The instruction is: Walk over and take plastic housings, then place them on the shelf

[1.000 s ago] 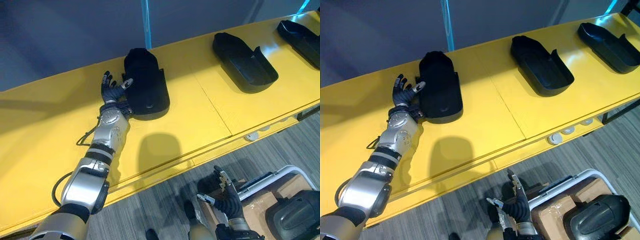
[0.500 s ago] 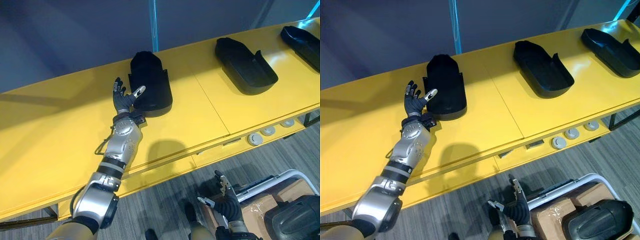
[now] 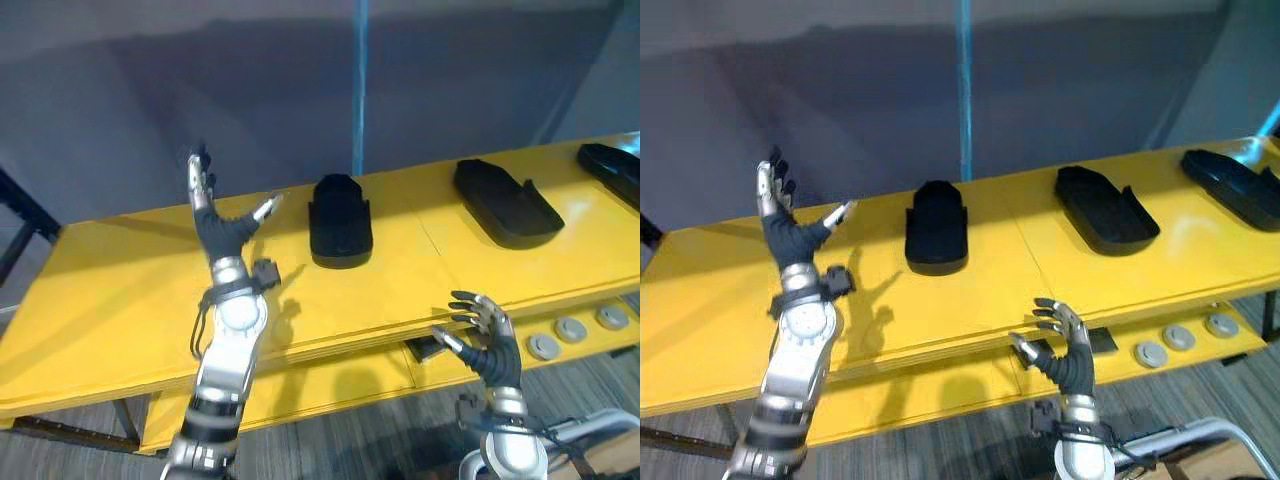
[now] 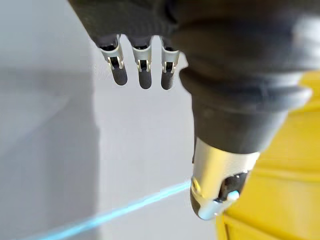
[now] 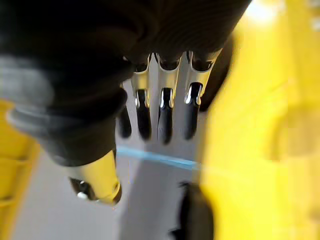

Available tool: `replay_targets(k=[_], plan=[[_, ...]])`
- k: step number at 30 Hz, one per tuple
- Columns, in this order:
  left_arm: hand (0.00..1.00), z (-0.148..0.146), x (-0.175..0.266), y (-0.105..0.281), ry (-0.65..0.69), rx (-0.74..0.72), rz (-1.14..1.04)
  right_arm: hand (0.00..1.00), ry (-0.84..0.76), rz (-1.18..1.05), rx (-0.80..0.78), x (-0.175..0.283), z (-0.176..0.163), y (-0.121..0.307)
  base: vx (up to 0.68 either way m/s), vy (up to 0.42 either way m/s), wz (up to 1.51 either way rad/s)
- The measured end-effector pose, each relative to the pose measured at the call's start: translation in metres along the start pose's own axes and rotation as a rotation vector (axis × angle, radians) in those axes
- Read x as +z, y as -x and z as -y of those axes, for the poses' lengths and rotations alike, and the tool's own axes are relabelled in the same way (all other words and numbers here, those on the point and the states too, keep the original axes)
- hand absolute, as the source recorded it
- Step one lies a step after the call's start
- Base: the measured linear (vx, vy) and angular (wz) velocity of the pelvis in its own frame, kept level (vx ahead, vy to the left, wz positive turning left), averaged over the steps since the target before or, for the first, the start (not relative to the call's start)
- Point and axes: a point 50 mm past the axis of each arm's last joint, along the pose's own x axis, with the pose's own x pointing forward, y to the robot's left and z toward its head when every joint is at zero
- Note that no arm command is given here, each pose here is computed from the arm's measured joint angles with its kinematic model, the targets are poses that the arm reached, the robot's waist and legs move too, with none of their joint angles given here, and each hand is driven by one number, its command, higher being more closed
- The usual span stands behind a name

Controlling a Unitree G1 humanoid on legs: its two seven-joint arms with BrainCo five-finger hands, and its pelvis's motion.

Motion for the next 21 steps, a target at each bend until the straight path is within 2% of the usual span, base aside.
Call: replay_targets(k=[4, 12, 21], plan=[[0.0, -0.008, 0.001, 0.037, 0.035, -0.061, -0.044, 1.0, -0.007, -0.026, 0.016, -0.014, -0.012, -0.018, -0.02, 0.02, 0.34], [0.0, -0.02, -0.009, 0.07, 0.045, -0.131, -0.15, 1.0, -0.015, -0.113, 0.014, -0.041, -0.024, -0.045, 0.01, 0.026, 0.24], [0.0, -0.03, -0.017, 0.084, 0.109, -0.154, -0.252, 1.0, 0.011, -0.185, -0.039, -0.057, -0.022, -0.08, 0.01, 0.026, 0.1]])
